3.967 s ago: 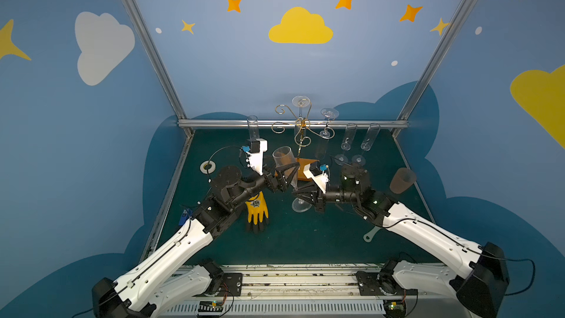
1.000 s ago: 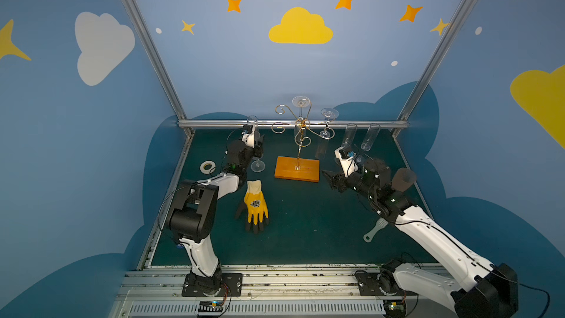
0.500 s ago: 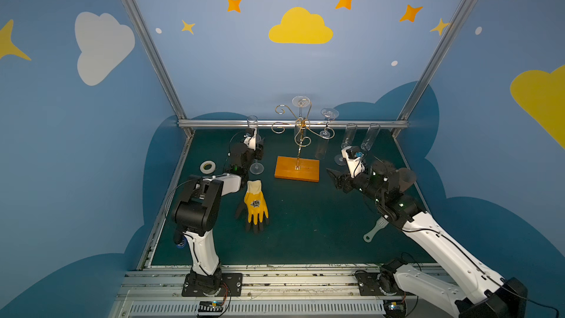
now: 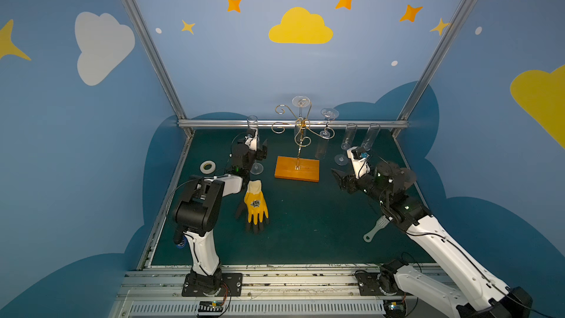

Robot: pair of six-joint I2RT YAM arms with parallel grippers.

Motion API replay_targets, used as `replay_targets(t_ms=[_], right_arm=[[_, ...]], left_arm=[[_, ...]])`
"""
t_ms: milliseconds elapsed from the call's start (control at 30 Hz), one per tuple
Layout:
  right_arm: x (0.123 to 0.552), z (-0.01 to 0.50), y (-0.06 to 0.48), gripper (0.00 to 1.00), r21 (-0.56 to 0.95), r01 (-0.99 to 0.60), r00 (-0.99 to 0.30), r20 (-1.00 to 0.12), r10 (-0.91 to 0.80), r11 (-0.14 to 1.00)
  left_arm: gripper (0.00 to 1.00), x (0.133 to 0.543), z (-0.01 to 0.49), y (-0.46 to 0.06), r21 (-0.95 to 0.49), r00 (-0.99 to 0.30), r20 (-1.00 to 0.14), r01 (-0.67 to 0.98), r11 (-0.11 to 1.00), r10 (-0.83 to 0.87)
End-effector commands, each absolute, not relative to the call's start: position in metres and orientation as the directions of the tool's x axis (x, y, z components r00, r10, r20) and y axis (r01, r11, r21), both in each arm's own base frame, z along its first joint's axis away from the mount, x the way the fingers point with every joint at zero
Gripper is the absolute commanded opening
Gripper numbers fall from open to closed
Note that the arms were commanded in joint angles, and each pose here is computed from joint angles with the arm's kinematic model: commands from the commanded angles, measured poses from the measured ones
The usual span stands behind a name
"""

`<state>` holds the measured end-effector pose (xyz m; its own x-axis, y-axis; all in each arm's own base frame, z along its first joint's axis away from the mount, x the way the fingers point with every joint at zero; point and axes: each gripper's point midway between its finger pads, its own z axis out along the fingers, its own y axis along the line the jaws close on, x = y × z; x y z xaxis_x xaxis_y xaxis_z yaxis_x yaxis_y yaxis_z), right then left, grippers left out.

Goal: Take the wine glass off the wine glass rack
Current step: Place the wine glass at the top-left of the table, then pick up the wine glass from the wine glass rack.

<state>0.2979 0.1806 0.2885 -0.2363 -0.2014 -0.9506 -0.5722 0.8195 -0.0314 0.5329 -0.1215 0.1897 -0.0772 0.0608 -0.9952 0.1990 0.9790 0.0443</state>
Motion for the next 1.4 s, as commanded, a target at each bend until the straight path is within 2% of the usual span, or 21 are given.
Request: replay_targets(t_ms=[0, 167, 333, 567, 733, 833, 900, 1000, 1167, 1233, 1367], right_arm=[[0.292, 0.3, 0.175, 0.78, -0.041, -0.569, -0.21, -0.958, -0.194, 0.821], [0.287, 0.308, 0.165, 0.78, -0.063, -0.545, -0.189, -0.962, -0.196, 0.836], [0.277, 0.316, 0.157, 0.79, -0.045, -0.529, -0.186, -0.968, -0.167, 0.848], [0.266, 0.333, 0.139, 0.8, -0.035, -0.472, -0.17, -0.977, -0.13, 0.881], [0.278, 0.34, 0.132, 0.79, 0.059, -0.4, -0.241, -0.97, -0.043, 0.915], [0.288, 0.347, 0.142, 0.77, 0.102, -0.427, -0.253, -0.967, -0.011, 0.898], [0.299, 0.353, 0.148, 0.76, 0.135, -0.442, -0.265, -0.964, 0.014, 0.887], [0.326, 0.361, 0.153, 0.75, 0.233, -0.429, -0.324, -0.941, 0.093, 0.873], [0.376, 0.379, 0.154, 0.73, 0.493, -0.374, -0.466, -0.832, 0.3, 0.786], [0.394, 0.383, 0.156, 0.7, 0.618, -0.358, -0.538, -0.749, 0.386, 0.701], [0.425, 0.386, 0.158, 0.65, 0.759, -0.338, -0.636, -0.62, 0.459, 0.557]], left_arm=[[0.9, 0.528, 0.209, -0.119, 0.068, -0.038, -0.996, 0.177, 0.982, 0.076], [0.98, 0.523, 0.222, -0.114, 0.1, -0.023, -0.994, 0.144, 0.984, 0.105], [0.99, 0.505, 0.246, -0.102, 0.109, 0.008, -0.994, 0.095, 0.989, 0.109], [0.99, 0.461, 0.291, -0.09, 0.074, 0.035, -0.997, 0.089, 0.993, 0.071], [0.99, 0.425, 0.319, -0.083, 0.06, 0.003, -0.998, 0.103, 0.993, 0.06], [0.99, 0.398, 0.33, -0.087, 0.028, -0.019, -0.999, 0.164, 0.986, 0.031], [0.99, 0.38, 0.333, -0.091, -0.042, -0.049, -0.998, 0.205, 0.978, -0.032], [0.99, 0.35, 0.336, -0.099, -0.147, -0.092, -0.988, 0.285, 0.947, -0.125], [0.99, 0.312, 0.345, -0.087, -0.239, -0.072, -0.971, 0.271, 0.932, -0.228], [0.99, 0.298, 0.351, -0.083, -0.228, -0.059, -0.974, 0.275, 0.934, -0.221], [0.99, 0.275, 0.354, -0.087, -0.228, -0.112, -0.973, 0.317, 0.921, -0.203]])
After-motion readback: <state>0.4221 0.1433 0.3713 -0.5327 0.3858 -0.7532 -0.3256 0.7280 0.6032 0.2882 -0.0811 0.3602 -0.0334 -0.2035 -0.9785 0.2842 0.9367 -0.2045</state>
